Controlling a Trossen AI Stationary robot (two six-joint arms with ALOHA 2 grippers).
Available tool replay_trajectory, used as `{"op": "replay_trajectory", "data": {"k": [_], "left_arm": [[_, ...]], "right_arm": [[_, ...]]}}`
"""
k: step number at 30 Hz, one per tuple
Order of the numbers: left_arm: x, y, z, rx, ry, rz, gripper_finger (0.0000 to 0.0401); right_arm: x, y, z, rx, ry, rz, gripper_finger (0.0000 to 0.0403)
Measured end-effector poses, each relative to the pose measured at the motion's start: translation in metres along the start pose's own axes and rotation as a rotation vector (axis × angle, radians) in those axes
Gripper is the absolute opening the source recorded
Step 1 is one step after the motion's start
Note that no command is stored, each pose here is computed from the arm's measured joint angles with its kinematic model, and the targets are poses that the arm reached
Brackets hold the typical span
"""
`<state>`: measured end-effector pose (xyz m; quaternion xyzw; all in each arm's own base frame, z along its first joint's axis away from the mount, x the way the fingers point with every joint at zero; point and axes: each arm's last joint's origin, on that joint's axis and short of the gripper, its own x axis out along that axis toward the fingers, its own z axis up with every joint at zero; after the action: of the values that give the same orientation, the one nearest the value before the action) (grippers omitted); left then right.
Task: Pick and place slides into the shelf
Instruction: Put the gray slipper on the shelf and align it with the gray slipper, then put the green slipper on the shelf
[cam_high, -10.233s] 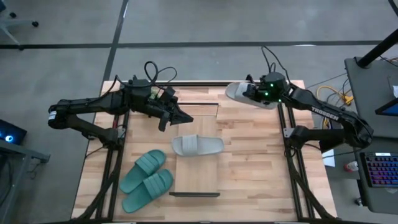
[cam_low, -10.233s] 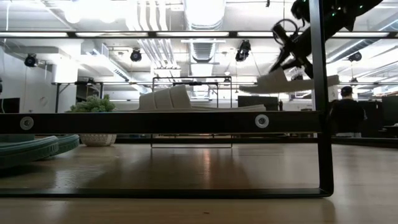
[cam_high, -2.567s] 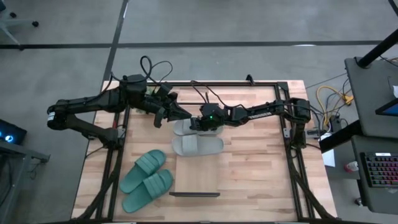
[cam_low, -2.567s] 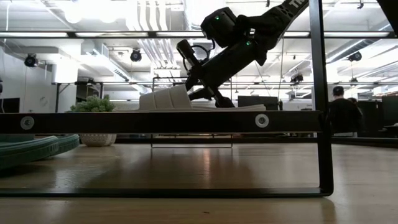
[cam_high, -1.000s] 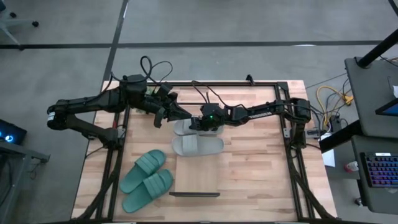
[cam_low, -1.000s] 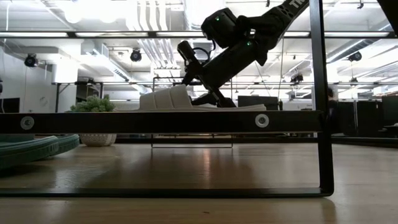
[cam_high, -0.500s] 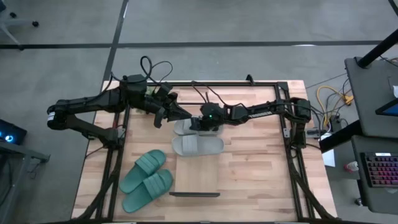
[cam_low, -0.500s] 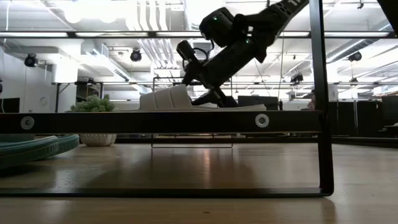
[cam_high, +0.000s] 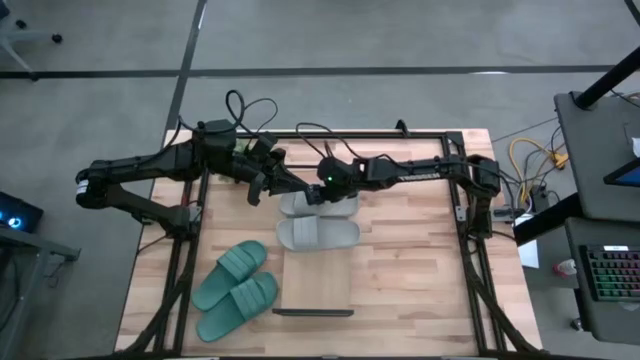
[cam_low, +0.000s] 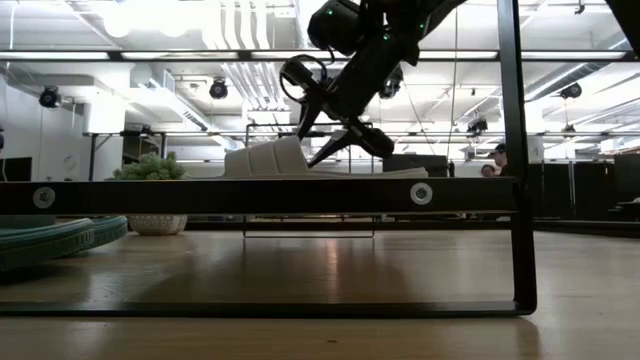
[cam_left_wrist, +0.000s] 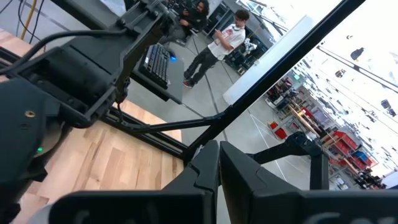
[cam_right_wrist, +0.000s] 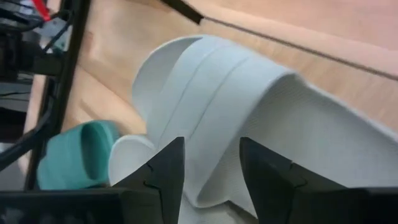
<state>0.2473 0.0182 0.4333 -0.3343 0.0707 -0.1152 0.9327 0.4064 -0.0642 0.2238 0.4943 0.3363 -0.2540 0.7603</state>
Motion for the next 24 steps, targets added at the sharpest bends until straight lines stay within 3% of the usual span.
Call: {"op": "replay_trajectory", "data": {"k": [14,18,24], "left_arm": [[0.0,0.0,0.0,-0.001,0.004,-0.005,0.0],[0.0,-0.001,-0.001,-0.002,0.034,-0.037,0.0],[-0.005,0.001,-0.006,-0.029,0.086,-0.002,0.0]], "right_arm": [[-0.003,-0.007,-0.002,-0.004,0.045,-0.088,0.0173],[-0.005,-0.006,-0.002,-0.007,0.048,-0.09,0.0178],[-0.016,-0.002,0.0,-0.011,0.042,-0.074,0.018]]}}
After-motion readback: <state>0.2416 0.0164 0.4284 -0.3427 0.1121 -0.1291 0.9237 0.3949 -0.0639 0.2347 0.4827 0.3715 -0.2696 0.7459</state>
